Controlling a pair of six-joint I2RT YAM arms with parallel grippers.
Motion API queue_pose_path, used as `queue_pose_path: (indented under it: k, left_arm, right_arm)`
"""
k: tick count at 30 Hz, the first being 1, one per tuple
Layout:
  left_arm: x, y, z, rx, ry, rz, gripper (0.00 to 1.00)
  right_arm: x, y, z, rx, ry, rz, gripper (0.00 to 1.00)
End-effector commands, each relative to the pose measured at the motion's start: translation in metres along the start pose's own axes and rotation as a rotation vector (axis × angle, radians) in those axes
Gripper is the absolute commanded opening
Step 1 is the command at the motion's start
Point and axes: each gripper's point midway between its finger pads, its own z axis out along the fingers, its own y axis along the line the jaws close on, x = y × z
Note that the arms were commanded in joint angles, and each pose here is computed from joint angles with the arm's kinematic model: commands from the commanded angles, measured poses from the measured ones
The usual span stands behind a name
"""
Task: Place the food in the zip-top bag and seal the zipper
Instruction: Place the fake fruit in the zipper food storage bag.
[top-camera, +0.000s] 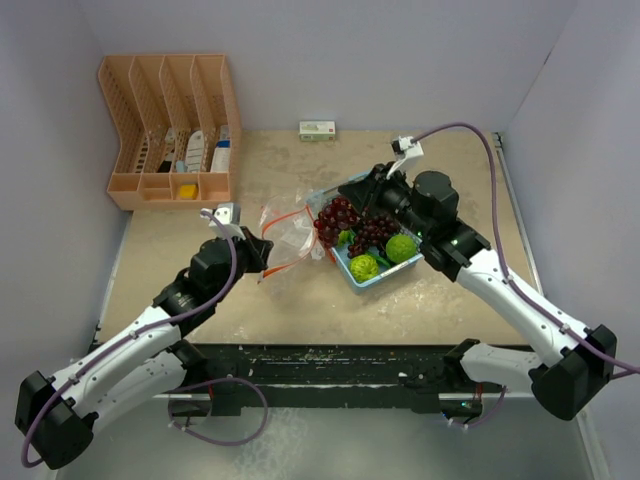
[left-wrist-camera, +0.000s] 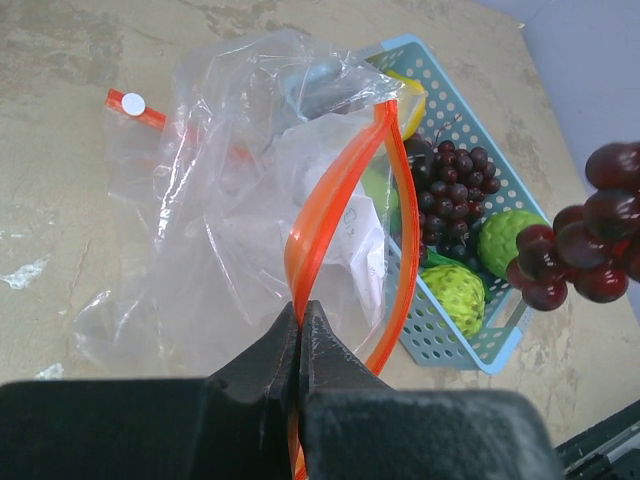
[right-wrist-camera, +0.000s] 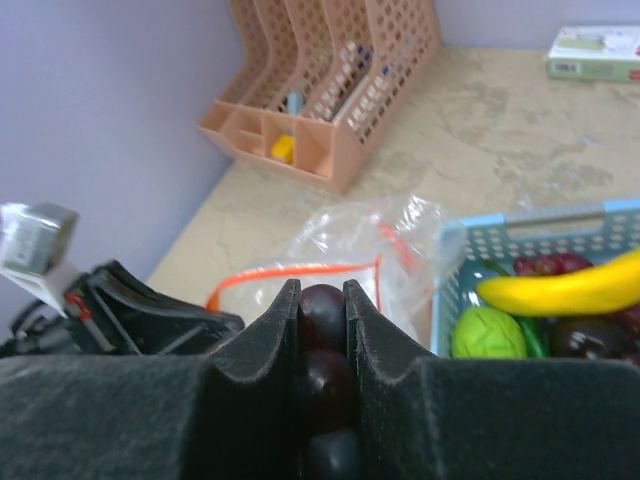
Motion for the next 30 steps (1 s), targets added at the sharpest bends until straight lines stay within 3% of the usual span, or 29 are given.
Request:
queue_pose_path:
  k: [1,12,18,23,30]
  left_arm:
    - [-0.022,-0.022,-0.002,0.067,-0.049,-0.049,0.00]
    - [-0.030,-0.025,-0.006,0.081,-0.070,-0.061,0.00]
    - [-0.025,-0.025,-0.005,0.086,-0.062,-0.076,0.00]
    - [-0.031,-0.029,-0.008,0.098,-0.076,-0.091,0.00]
    - [-0.032,-0.034,-0.006,0.118,-0.070,-0.104,0.00]
  right_arm:
    - [-0.047,0.037,0.007,-0.160,-0.179,0.083,0.00]
    - [0.000,0.060,0.051,-0.130,-0.147,0.095,0.00]
    - [0.012,0.063,0.063,-0.075,-0.207,0.151,0.00]
    - [0.061,0.030,0.073,0.127,-0.182,0.088,0.00]
    - [0.110,0.011,0.088,0.284,-0.132,0.034,0.00]
